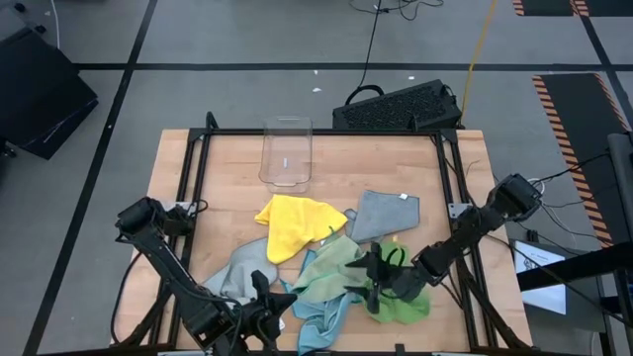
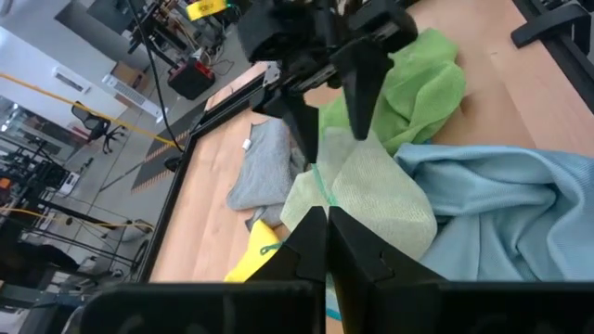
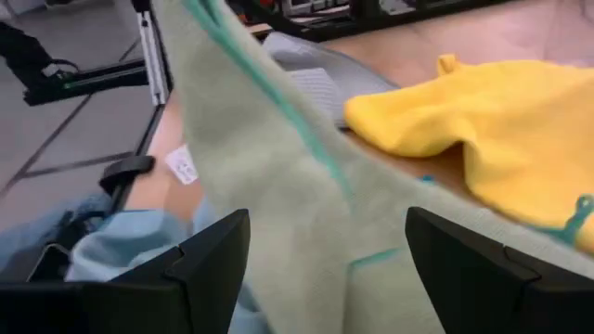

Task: Fold microfiber towels
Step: Fold the light green microfiber cloth

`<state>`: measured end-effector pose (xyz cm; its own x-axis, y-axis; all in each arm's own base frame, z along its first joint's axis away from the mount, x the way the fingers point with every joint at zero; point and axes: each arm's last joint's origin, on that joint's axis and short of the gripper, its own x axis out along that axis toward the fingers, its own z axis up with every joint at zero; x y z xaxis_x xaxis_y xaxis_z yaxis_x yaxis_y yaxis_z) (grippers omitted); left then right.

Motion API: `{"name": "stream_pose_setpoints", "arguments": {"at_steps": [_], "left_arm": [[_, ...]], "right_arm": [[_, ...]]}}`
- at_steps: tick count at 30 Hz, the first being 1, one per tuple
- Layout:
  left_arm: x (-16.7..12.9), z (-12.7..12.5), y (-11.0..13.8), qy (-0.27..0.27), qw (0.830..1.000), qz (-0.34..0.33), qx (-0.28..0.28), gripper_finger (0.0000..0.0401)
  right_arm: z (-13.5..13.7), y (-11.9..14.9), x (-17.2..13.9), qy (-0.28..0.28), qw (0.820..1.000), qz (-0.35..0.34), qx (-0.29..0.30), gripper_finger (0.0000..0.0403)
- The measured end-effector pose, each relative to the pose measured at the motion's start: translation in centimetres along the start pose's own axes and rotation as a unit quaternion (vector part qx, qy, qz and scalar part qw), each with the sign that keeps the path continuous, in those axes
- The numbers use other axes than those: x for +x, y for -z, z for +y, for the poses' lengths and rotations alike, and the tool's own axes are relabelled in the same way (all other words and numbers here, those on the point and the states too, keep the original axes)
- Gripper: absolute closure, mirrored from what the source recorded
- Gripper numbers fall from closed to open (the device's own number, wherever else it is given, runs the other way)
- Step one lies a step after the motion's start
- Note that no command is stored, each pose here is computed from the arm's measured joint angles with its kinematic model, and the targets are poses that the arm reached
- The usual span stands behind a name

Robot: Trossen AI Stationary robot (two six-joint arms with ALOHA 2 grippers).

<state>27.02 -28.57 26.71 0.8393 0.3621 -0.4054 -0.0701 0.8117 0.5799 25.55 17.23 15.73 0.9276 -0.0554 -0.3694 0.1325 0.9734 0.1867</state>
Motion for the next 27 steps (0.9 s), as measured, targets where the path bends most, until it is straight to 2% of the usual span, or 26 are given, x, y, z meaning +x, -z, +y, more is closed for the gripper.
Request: {"name": "stream_pose_setpoints", "arguments": {"at_steps": [4, 8, 11, 15, 22, 24, 27], "left_arm": [[0.0, 0.0, 0.0, 0.0, 1.0, 0.0, 0.0, 0.0397], [0.0, 0.0, 0.0, 0.0, 1.0, 0.0, 0.0, 0.039], [0.0, 0.0, 0.0, -0.001, 1.0, 0.0, 0.0, 0.0393], [0.1, 0.0, 0.0, -0.002, 1.0, 0.0, -0.001, 0.0395], [0.1, 0.0, 0.0, -0.002, 1.0, 0.001, -0.004, 0.0397], [0.1, 0.0, 0.0, -0.002, 1.0, 0.0, -0.004, 0.0392], [0.1, 0.0, 0.0, -0.002, 1.0, 0.0, -0.003, 0.0395]], "right_arm": [[-1.6, -0.7, 1.0, 0.009, 1.0, 0.014, 0.013, 0.0124], [-2.9, -0.5, 1.9, -0.009, 0.997, 0.069, 0.041, 0.0126], [-3.4, -0.1, 2.1, -0.016, 0.994, 0.104, 0.037, 0.0144], [-3.5, 0.2, 2.0, -0.033, 0.99, 0.132, 0.029, 0.0207], [-3.0, 0.2, 1.6, -0.086, 0.984, 0.154, 0.008, 0.0378], [-2.6, -0.3, 1.1, -0.098, 0.985, 0.144, -0.005, 0.0393], [-2.0, -1.3, -0.2, -0.109, 0.986, 0.122, -0.016, 0.0386]]}}
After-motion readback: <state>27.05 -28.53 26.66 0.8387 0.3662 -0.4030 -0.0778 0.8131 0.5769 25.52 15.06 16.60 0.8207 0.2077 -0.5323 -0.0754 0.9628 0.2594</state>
